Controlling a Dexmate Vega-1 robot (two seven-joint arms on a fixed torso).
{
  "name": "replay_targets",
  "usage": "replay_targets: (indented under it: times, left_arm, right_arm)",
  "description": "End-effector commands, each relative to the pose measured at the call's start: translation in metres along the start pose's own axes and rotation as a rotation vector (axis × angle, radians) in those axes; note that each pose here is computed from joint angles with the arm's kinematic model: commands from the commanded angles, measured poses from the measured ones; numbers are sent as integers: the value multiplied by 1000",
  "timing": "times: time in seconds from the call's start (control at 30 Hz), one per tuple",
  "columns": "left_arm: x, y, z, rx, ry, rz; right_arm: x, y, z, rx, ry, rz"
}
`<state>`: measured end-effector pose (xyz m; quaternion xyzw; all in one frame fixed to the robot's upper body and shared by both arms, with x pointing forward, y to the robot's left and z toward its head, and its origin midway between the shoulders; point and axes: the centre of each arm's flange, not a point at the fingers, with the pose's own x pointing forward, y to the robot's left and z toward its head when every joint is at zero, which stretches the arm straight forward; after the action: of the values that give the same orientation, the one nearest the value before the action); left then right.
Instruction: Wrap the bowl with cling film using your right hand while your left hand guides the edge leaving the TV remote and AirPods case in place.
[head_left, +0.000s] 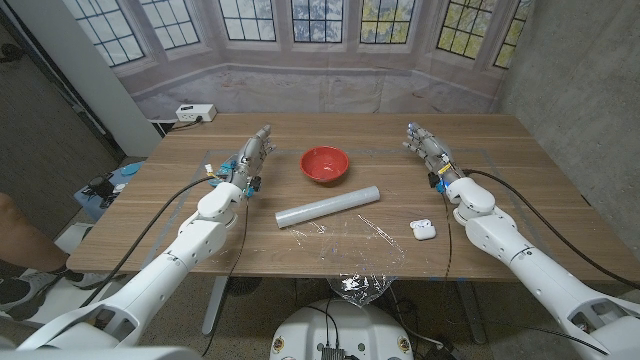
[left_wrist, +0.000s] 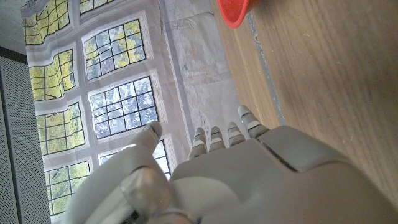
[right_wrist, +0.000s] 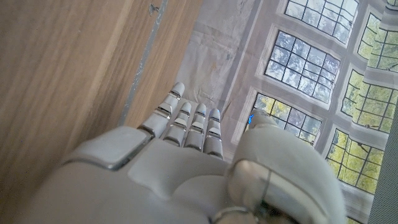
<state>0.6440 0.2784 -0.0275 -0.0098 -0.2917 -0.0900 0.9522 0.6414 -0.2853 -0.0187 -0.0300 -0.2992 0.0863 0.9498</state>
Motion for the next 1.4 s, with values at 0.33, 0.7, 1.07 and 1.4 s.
replay_targets:
  times: [0.33,0.7,1.07,1.4]
  left_arm:
    - [0,5,-3,12,-5,4]
    - [-5,4,-3,19,-11,9]
    - [-10,8,-2,40,-1,17]
    - [-9,8,1,59,1,13]
  right_arm:
    - [-15,25,30,-236,-30,50]
    - [-24,35,41,-361,-42,101]
    - [-30,47,51,-487,-60,151]
    - [-30,54,69,-630,-90,214]
